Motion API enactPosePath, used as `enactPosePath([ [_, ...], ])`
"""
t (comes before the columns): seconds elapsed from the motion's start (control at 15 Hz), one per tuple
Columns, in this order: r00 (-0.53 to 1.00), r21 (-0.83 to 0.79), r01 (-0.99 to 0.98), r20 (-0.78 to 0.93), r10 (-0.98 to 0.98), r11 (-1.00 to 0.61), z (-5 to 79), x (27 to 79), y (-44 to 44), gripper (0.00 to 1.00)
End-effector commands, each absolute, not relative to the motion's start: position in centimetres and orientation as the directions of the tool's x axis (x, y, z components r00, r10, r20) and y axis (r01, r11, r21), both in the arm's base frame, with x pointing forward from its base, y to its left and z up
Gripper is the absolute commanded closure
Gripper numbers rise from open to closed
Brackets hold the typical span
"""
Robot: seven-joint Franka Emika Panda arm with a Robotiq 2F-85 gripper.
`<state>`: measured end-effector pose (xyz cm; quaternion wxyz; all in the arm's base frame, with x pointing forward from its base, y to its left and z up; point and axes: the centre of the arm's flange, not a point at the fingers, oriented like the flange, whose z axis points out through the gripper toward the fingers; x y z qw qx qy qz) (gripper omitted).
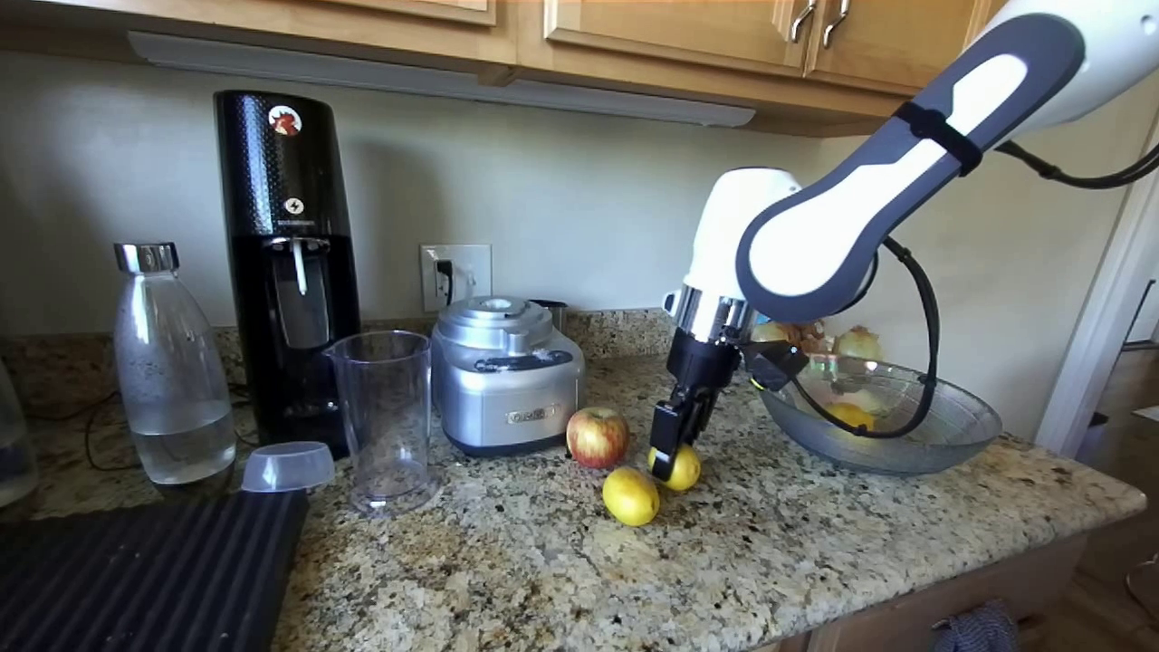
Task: Put the lemons and the apple inside the glass bowl
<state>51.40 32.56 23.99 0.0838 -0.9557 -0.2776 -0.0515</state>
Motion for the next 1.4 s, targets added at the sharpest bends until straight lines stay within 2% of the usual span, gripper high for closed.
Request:
enactPosePath([
  [0.0, 0.849, -0.111, 0.522, 0.164, 0.502, -0.846, 28.5, 49.4, 31.7, 0.72],
  [0.67, 0.893, -0.004, 0.416, 0.189, 0.408, -0.909, 37.7, 47.3, 25.8, 0.72],
  [1.33, 0.977, 0.081, 0.025, 0.207, 0.042, -0.996, 34.2, 49.0, 13.9, 0.72],
])
